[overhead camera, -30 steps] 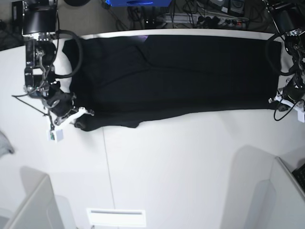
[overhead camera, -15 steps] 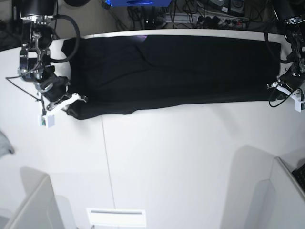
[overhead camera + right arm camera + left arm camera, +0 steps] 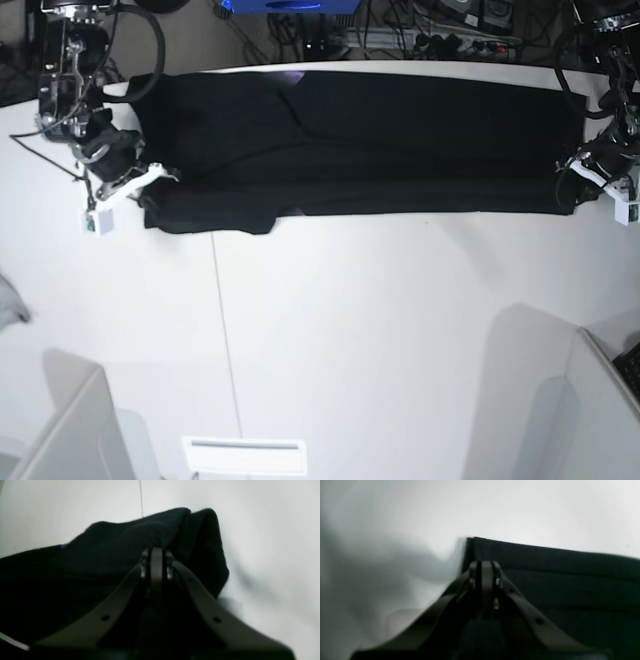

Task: Fold the T-shirt properly
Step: 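Fold the hem up over the shirt toward the collar with both grippers, then release the hem and lift both grippers off the folded shirt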

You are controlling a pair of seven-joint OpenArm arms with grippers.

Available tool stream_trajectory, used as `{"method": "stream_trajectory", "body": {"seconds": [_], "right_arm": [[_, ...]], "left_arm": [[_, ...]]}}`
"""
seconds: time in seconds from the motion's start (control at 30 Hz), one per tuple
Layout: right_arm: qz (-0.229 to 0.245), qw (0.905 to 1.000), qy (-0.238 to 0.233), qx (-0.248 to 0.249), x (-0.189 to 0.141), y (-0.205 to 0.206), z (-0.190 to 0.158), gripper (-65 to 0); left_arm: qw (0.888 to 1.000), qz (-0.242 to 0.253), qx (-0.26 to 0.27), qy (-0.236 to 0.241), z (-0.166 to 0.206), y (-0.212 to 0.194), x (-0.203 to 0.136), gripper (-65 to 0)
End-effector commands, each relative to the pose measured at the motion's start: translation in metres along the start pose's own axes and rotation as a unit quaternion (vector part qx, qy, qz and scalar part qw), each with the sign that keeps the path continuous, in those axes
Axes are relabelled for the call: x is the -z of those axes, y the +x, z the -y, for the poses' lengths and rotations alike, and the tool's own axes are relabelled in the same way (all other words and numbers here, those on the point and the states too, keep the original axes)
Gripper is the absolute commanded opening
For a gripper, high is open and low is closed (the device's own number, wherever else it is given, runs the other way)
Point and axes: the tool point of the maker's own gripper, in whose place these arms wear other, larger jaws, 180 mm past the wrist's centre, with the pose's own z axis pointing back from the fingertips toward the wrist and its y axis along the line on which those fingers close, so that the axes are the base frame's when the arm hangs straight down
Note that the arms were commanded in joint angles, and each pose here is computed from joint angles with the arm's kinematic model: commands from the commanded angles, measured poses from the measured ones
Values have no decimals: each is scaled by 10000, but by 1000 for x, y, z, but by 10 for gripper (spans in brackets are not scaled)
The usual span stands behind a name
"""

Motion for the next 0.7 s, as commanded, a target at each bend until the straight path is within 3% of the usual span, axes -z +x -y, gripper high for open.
{"method": "stream_trajectory", "body": {"seconds": [0.0,0.17,0.37,0.5,0.67], "right_arm": [[278,9995,50,-115,-8,16,-4,-650],[296,9992,141,-223,-20,11,-15,-650],[54,9999,92,20,-23,-15,-11,-650],[-81,9986,375,376,-27,-29,-20,-650],[-202,9977,442,477,-30,-39,-23,-650]], "left_arm": [[9995,258,84,179,-12,20,-8,-650],[9994,208,85,256,-19,15,-12,-650],[9995,127,138,250,-17,8,-15,-650],[9995,119,138,257,-18,7,-15,-650],[9994,84,164,281,-19,5,-15,-650]]}}
